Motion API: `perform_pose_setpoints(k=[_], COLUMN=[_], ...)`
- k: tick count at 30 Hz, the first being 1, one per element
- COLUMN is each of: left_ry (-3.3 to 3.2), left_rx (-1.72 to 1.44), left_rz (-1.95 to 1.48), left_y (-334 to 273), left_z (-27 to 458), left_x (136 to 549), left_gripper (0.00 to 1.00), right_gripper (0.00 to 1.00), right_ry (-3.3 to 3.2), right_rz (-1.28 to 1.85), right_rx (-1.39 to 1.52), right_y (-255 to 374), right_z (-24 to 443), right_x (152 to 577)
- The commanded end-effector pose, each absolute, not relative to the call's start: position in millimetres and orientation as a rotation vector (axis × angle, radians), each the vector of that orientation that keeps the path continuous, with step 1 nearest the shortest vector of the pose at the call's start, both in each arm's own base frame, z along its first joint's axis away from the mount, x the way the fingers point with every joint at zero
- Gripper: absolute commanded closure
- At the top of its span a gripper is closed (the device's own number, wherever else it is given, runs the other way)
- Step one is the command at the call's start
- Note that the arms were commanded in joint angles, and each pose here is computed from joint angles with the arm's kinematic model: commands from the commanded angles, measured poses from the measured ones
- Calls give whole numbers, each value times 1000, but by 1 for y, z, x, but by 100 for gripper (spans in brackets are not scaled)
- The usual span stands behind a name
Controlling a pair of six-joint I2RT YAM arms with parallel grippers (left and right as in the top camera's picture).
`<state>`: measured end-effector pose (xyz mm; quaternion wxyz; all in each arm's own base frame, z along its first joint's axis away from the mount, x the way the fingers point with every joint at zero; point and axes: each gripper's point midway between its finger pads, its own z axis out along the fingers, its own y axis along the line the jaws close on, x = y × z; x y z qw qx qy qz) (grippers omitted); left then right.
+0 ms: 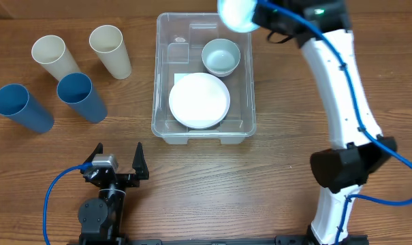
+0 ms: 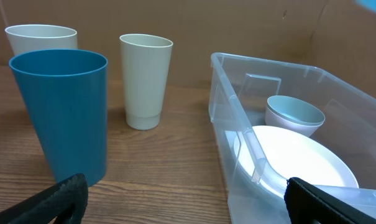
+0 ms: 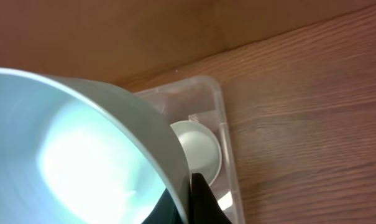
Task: Pack container
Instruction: 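Grasp the light-blue bowl rim and carry it over the bin, then lower the light-blue bowl onto the grey bowl and release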
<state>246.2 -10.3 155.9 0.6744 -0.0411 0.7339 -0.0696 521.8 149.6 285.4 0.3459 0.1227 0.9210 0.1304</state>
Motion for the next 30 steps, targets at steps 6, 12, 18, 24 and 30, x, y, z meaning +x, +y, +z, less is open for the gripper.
perform_pose_setpoints(k=[6, 12, 18, 24, 30], left_ry=[1648, 1648, 1648, 1648, 1648], left_rx=[-98, -98, -98, -98, -98], left_rz=[-139, -139, -139, -139, -139], left_y=[-7, -7, -7, -7, -7], left_z=[155, 155, 155, 155, 155], left_x=[246, 246, 246, 246, 246], left_gripper=[0, 0, 0, 0, 0], right_gripper=[96, 96, 48, 43, 41], right_ry=[2482, 2580, 2605, 2628, 2592], right_rz=[221, 167, 146, 191, 330], right_rx=[288, 290, 261, 168, 53], right_y=[172, 175, 176, 188, 223], right_z=[209, 146, 129, 130, 180], right_x=[545, 555, 557, 552, 537])
